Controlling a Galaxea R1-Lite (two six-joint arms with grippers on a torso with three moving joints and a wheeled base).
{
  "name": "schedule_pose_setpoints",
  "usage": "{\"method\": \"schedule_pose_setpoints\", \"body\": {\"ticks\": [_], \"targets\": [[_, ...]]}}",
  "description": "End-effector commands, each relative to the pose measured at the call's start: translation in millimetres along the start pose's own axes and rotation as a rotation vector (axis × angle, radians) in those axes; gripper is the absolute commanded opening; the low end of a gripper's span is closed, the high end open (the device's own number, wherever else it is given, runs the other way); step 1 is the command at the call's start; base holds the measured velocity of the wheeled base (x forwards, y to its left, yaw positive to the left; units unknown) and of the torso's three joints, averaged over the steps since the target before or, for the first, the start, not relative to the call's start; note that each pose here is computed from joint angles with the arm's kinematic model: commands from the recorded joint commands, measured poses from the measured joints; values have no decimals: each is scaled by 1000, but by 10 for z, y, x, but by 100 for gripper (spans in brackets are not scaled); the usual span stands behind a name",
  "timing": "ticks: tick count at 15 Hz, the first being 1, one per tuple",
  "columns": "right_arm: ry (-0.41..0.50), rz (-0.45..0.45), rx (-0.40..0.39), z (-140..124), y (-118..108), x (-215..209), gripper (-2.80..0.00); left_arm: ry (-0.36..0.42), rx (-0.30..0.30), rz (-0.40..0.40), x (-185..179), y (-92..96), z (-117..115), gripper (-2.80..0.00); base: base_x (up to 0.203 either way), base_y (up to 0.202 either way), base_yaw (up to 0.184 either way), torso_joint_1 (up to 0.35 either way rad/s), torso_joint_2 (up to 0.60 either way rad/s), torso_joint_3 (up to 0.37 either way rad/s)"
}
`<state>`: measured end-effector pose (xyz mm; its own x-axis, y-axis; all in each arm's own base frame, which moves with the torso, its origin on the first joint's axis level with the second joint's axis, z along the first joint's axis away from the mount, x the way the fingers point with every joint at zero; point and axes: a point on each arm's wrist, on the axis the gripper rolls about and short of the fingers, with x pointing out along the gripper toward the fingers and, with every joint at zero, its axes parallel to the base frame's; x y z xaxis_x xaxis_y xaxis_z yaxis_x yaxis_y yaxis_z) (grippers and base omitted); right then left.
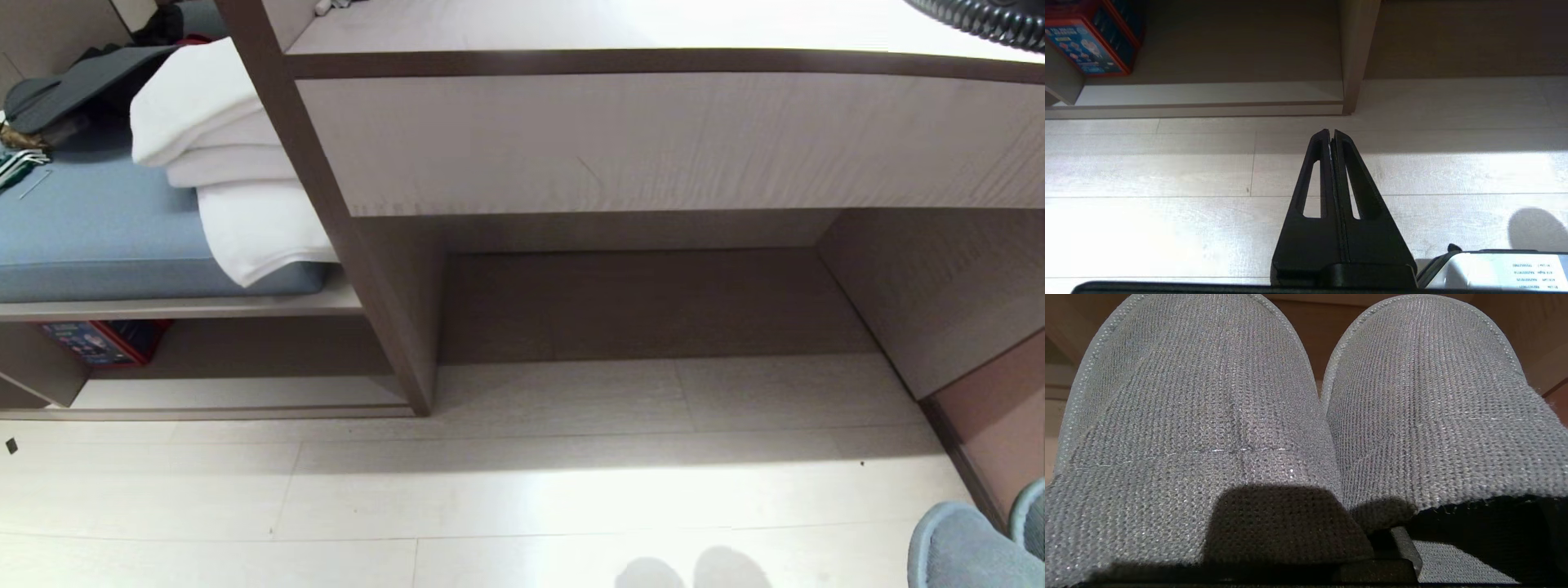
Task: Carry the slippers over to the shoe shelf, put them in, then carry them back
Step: Place the slippers on the floor
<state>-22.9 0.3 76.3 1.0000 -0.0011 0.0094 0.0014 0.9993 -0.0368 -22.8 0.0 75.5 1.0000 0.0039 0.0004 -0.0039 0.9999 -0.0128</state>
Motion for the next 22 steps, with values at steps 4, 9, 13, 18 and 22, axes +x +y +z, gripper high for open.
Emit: {"method": "schedule_pose_setpoints", "body": {"ticks": [4, 9, 13, 18, 22], "targets": [[0, 0, 0, -5, 0, 0, -280, 0, -1, 0, 0, 0, 0, -280, 0, 0, 0, 4, 3, -200], [-1, 1, 0, -1, 0, -1, -280, 0, -1, 1, 0, 0, 0, -280, 0, 0, 0, 1, 3, -202], [0, 0, 0, -5, 0, 0, -280, 0, -1, 1, 0, 0, 0, -280, 0, 0, 0, 0, 5, -199], [-1, 0, 0, -1, 0, -1, -280, 0, -1, 1, 0, 0, 0, -280, 0, 0, 0, 2, 3, -198], [-1, 1, 0, -1, 0, -1, -280, 0, -1, 1, 0, 0, 0, -280, 0, 0, 0, 4, 7, -195]]}}
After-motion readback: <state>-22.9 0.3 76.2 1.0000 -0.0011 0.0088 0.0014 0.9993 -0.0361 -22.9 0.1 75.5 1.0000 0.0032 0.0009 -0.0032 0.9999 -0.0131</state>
